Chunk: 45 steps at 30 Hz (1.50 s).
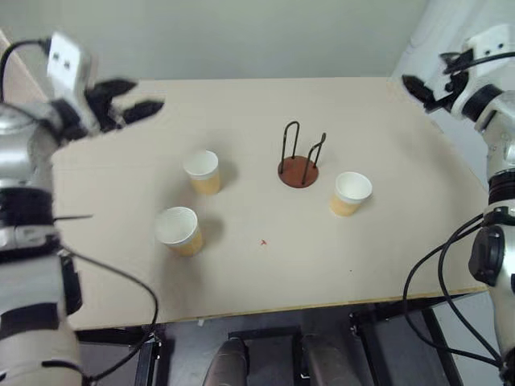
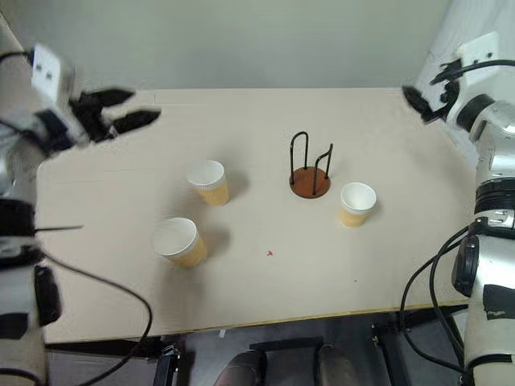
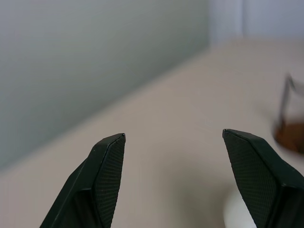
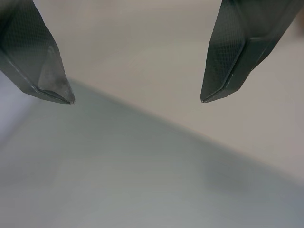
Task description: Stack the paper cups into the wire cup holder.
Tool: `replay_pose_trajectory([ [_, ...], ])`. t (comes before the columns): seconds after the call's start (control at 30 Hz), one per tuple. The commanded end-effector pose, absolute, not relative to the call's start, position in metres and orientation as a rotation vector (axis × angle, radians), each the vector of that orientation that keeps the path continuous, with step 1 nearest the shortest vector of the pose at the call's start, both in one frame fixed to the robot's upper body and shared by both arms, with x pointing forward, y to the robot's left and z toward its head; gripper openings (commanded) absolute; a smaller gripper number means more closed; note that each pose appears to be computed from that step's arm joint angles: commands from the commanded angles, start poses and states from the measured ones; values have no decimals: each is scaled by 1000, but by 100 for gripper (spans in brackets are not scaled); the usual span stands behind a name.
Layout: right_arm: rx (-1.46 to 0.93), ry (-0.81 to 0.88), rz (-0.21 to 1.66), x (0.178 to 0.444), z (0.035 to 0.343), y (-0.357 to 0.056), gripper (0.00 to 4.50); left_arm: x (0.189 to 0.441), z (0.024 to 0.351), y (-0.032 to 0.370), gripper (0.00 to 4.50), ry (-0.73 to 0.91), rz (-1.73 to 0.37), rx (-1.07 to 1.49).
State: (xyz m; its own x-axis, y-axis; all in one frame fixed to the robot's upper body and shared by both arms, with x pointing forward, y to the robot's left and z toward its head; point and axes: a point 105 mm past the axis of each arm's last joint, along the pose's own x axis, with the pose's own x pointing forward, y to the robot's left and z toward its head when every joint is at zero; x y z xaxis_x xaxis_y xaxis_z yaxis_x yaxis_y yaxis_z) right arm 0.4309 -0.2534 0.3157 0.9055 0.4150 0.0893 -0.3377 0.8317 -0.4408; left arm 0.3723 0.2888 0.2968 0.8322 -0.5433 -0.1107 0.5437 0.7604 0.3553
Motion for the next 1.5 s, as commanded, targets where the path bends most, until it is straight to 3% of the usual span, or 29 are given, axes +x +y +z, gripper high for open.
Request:
replay_pose_trajectory([
  [0.03, -510, -209, 520, 419, 334, -239, 450, 344, 319, 290, 357, -31, -688, 459],
  [0.2, -543, -118, 724, 405, 319, -224, 450, 318, 296, 288, 357, 123, -822, 495],
  [0.33, -545, -81, 794, 401, 308, -215, 450, 319, 297, 276, 357, 99, -860, 463],
  [0.47, -428, -33, 745, 408, 300, -209, 450, 320, 302, 271, 357, 56, -862, 451],
  [0.67, -267, 116, 829, 379, 275, -176, 450, 323, 295, 271, 357, 50, -829, 458],
  [0.87, -57, 200, 739, 391, 254, -149, 450, 328, 292, 262, 357, 29, -847, 453],
  [1.13, -84, 287, 714, 395, 222, -127, 450, 328, 298, 255, 357, 8, -850, 469],
  [1.5, -92, 293, 677, 425, 200, -110, 450, 320, 297, 250, 357, 6, -837, 472],
])
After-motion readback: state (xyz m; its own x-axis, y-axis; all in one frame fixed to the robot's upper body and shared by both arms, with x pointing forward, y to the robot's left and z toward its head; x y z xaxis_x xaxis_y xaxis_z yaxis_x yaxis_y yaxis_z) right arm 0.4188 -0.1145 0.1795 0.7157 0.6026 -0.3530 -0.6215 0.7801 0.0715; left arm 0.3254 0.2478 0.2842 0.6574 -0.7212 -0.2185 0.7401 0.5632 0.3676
